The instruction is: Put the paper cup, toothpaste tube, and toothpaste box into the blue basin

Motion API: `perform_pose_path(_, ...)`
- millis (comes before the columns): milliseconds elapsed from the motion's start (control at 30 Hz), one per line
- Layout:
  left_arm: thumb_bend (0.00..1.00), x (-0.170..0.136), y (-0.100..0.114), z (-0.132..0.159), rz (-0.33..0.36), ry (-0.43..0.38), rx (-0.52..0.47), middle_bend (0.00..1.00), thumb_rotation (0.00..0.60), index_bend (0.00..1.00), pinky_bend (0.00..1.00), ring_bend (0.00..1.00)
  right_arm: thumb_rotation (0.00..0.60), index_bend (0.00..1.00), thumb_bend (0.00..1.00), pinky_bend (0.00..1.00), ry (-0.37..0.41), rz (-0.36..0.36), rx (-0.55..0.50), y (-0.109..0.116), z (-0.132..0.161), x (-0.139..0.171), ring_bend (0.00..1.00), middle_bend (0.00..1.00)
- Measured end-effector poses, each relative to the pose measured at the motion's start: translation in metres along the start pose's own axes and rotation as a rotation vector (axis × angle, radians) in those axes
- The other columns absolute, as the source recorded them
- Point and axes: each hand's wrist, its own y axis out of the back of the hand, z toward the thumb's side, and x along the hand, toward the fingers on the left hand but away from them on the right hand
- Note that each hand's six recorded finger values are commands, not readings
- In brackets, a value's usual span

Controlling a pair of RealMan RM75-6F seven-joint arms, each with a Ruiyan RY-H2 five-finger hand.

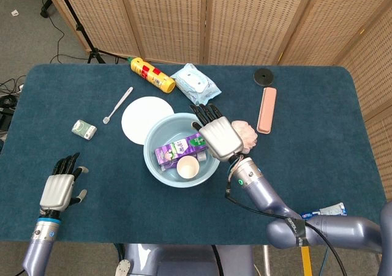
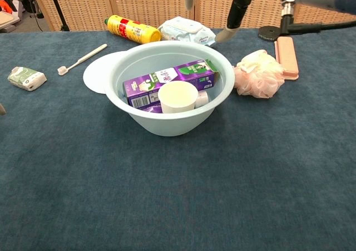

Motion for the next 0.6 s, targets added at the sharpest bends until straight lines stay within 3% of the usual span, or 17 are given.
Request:
perform_pose_path(367, 0.26, 0.000, -0.001, 0.000, 0.004, 0.002, 0.014, 0.06, 0.600, 0.36, 0.08, 0.02, 0.600, 0.30, 0.20, 0.03, -0.156, 0.010, -0.024, -0.010, -0.067, 0.063, 0.00, 0.00)
perform_pose_path(600, 0.26, 0.000, -0.002, 0.000, 0.008, 0.006, 0.017, 0.06, 0.600, 0.36, 0.08, 0.02, 0.600, 0.30, 0.20, 0.00, -0.294, 0.036, -0.108, -0.037, -0.116, 0.127, 0.00, 0.00)
